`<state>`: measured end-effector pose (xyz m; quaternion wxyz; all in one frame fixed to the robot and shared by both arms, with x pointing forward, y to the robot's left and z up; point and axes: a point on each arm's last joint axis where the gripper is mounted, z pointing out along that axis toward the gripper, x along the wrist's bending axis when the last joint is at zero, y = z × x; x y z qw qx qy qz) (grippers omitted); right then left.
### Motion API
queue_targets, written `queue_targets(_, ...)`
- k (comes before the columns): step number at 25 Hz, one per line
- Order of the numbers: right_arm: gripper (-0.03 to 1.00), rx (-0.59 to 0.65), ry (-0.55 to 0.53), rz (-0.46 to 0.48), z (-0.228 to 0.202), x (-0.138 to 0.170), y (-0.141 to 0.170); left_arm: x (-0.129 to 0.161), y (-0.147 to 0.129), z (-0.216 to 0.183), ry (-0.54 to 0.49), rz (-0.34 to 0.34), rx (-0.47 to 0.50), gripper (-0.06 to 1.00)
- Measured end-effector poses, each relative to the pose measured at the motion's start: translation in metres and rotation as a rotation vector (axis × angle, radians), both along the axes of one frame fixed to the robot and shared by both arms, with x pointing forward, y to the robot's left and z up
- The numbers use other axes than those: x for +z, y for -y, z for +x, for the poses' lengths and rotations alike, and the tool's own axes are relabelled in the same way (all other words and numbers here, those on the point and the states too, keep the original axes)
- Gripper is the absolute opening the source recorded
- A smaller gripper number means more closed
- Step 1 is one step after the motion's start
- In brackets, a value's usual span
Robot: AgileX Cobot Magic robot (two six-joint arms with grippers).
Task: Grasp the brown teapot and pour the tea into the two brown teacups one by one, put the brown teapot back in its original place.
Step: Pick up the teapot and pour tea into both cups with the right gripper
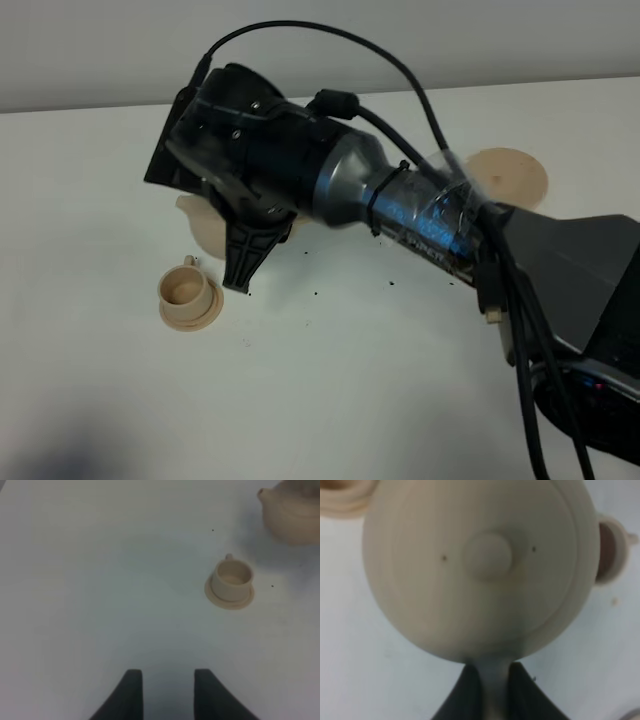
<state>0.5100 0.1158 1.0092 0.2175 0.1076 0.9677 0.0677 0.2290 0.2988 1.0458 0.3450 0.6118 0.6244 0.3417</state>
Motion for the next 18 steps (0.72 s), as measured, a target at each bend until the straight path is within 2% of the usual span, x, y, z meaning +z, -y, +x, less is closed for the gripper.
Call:
queue_targets(7, 0.12, 0.082, 0.041, -0.086, -0.031, -0.014, -0.014, 0.0, 0.0, 0.0, 0.0, 0.0, 0.0, 0.3)
queue_targets(18, 0.12, 0.125, 0.095, -0.207, -0.039, -0.036, -0.013, 0.0, 0.0, 0.0, 0.0, 0.0, 0.0, 0.3)
